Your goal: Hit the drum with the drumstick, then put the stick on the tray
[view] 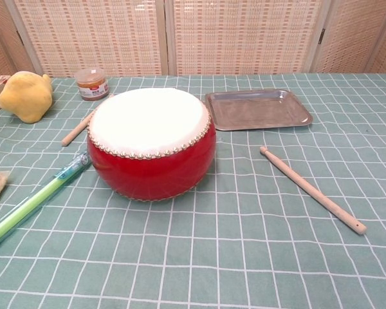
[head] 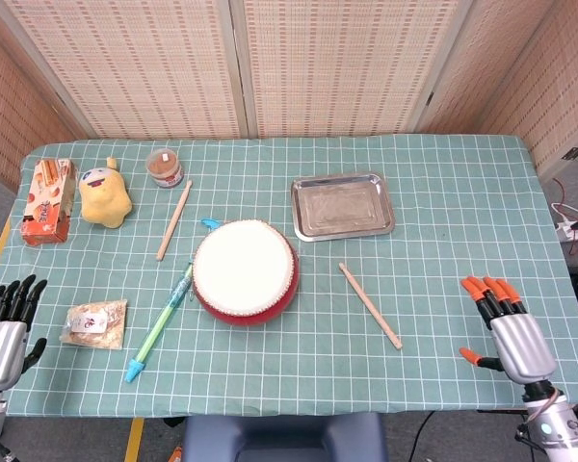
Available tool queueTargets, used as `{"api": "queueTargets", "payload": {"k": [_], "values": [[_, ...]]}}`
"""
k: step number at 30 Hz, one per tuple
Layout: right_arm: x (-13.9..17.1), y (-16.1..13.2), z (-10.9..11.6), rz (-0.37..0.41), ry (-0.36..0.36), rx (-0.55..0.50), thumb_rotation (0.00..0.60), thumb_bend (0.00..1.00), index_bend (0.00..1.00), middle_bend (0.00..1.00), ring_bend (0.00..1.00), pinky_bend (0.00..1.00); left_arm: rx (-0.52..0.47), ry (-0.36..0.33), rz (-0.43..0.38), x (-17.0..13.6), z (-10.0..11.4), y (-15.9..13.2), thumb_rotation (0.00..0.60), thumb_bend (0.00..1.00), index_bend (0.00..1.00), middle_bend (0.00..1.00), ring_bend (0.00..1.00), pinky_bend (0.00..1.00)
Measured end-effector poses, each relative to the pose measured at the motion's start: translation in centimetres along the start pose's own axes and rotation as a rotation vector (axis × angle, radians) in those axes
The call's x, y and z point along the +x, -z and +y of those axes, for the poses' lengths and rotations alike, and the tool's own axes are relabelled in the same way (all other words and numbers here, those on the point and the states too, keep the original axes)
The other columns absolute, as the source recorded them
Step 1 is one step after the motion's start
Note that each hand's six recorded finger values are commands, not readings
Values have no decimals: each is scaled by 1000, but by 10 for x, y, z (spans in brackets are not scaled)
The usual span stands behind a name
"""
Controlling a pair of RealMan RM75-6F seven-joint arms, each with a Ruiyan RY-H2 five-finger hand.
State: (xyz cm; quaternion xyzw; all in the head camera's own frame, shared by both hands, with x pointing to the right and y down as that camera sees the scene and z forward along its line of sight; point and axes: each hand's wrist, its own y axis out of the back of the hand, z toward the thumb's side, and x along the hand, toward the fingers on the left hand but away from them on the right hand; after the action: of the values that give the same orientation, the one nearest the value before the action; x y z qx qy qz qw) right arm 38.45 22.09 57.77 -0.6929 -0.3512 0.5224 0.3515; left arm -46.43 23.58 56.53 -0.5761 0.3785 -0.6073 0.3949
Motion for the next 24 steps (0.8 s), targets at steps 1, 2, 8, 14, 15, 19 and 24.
{"api": "queueTargets", "payload": {"k": [1, 2, 8, 14, 15, 19, 24], "values": [[-3, -3, -3, 13, -11, -2, 600, 56, 0, 84, 23, 69, -2, 0, 0, -1, 0, 0, 600, 249, 36, 0, 0, 20], [-5, -7, -7, 25, -24, -4, 600, 56, 0, 84, 22, 69, -4, 0, 0, -1, 0, 1, 600, 249, 36, 0, 0, 20], [-31, -36, -35, 117, -87, -12, 600, 56, 0, 83, 0, 65, -15, 5, 9, -4, -4, 7, 600, 249, 36, 0, 0, 21], [-57, -58, -73, 165, -153, 15, 600, 56, 0, 64, 0, 57, -28, 18, 14, -5, -10, 12, 600, 249, 35, 0, 0, 20], [-62, -59, -80, 166, -165, 22, 600, 56, 0, 61, 0, 57, -30, 20, 17, -6, -11, 14, 600, 248, 35, 0, 0, 20], [-77, -62, -98, 159, -187, 32, 600, 56, 0, 55, 0, 56, -37, 28, 25, -6, -14, 19, 600, 249, 35, 0, 0, 20], [-90, -65, -114, 155, -200, 21, 600, 56, 0, 49, 0, 56, -47, 38, 24, -6, -18, 20, 600, 249, 35, 0, 0, 20]]}}
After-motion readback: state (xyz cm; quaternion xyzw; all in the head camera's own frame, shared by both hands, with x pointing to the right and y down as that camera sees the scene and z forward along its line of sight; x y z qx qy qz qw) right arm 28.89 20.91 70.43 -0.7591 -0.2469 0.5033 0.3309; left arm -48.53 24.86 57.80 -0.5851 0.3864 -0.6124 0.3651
